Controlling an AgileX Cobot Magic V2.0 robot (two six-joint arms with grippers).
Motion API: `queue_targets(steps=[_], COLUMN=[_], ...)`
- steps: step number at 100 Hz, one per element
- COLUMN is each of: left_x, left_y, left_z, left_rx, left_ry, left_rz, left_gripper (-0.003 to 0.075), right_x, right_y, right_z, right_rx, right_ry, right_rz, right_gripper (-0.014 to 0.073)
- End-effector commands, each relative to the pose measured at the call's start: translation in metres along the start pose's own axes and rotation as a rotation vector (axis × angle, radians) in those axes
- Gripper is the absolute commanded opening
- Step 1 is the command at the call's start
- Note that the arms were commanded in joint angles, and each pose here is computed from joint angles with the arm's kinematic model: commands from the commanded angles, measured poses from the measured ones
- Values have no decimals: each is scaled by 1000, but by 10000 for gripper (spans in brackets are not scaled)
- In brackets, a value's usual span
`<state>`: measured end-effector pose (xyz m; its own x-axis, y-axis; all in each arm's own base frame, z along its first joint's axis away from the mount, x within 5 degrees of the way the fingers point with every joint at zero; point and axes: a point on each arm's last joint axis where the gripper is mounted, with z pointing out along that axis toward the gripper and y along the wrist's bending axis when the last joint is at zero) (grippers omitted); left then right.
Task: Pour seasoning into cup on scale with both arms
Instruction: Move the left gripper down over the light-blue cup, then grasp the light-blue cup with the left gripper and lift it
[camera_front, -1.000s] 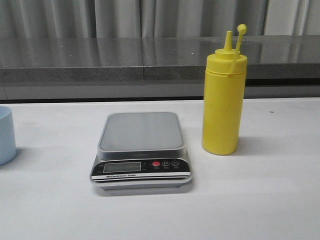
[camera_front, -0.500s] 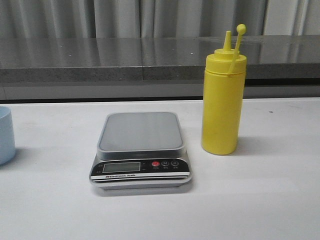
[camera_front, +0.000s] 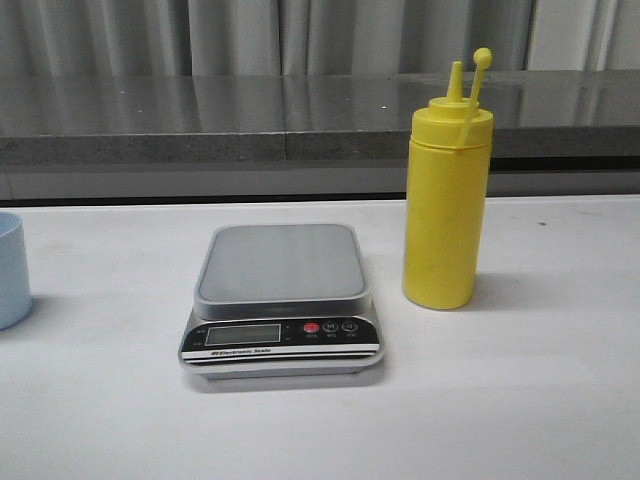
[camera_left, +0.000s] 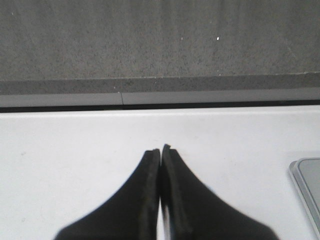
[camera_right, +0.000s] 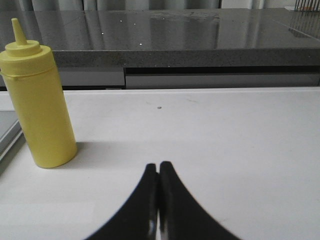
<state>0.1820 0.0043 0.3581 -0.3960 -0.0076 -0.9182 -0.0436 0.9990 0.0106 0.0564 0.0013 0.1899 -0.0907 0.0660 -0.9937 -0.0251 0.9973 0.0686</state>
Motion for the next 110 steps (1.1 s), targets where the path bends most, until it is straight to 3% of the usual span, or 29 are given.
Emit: queue_targets(steps=[1,20,62,74,93,100,110], left_x=[-23,-33,-1,4,4,5,6], left_y=[-1,-1,-3,-3,-3,-3,-4], left_z=[15,61,127,130,130,130,132], left_rx=[0,-18,-29,-30,-34,-33,-29], left_ry=[12,243,492,529,533,534,541], left_rz=[-14,-11,3,8,14,13,4], left_gripper=[-20,-20,-7,110,424,477,484], right_x=[-16,-16,-16,-16,-16,-16,-16], right_y=[1,1,1,1,1,1,1], right_z=[-4,-4,-4,-4,-4,-4,-4], right_rx=[-7,-7,-7,-7,-7,-7,-7], right_ry=[-124,-124,-124,-124,-124,-124,-124], right_rz=[-6,-6,-6,-6,-6,-6,-6], right_gripper=[-69,-69,-69,-69,-69,-69,-69])
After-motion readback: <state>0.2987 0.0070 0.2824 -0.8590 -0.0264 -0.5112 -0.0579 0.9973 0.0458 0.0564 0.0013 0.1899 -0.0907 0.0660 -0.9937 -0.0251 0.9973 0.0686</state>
